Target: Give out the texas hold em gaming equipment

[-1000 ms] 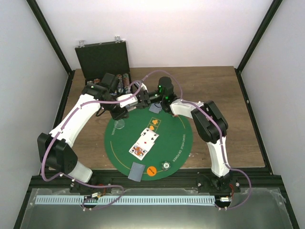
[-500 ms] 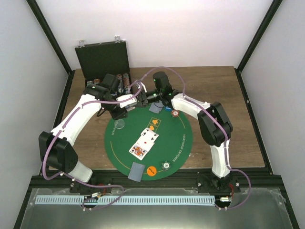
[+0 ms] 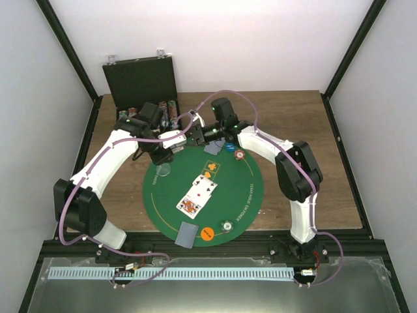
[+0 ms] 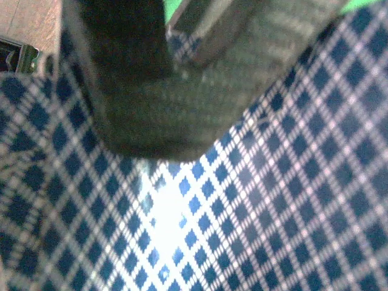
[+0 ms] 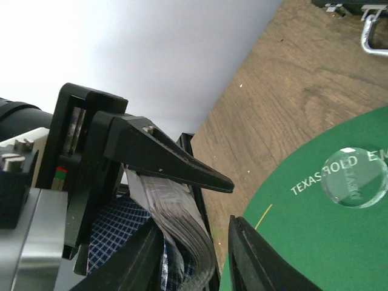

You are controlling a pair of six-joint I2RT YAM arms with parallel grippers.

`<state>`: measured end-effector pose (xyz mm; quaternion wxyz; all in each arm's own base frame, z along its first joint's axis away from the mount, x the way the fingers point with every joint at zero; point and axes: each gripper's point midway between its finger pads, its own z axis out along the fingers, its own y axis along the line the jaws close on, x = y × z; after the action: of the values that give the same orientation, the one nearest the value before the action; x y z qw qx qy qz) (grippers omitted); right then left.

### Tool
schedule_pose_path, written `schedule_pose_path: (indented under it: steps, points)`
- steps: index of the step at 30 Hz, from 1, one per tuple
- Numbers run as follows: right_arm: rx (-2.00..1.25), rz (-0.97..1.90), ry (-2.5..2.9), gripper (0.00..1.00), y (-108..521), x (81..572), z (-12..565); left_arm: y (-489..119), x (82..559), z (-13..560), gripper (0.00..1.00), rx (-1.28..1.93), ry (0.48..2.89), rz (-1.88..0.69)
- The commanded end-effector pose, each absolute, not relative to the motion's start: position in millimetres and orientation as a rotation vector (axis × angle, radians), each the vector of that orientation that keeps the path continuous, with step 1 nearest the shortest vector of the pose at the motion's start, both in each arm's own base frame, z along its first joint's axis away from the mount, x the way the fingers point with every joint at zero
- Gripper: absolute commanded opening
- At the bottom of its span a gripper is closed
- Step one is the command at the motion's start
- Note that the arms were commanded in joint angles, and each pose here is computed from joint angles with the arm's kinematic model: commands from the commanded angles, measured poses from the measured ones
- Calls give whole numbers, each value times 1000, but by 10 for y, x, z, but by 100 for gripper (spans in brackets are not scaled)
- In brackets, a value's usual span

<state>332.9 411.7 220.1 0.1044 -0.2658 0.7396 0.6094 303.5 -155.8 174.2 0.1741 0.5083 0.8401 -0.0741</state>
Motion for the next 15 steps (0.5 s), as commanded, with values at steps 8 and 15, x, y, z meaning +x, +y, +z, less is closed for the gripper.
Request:
schedule_pose_path:
  steps: [8,15]
  points:
    - [-830,1748,2076,32,4019,3366,2602,-1605,3041,1806,40,1449,2344,-237]
    - [-798,1666,2104,29,3984,3420,2650,-1597,3042,1774,40,1456,2347,-232]
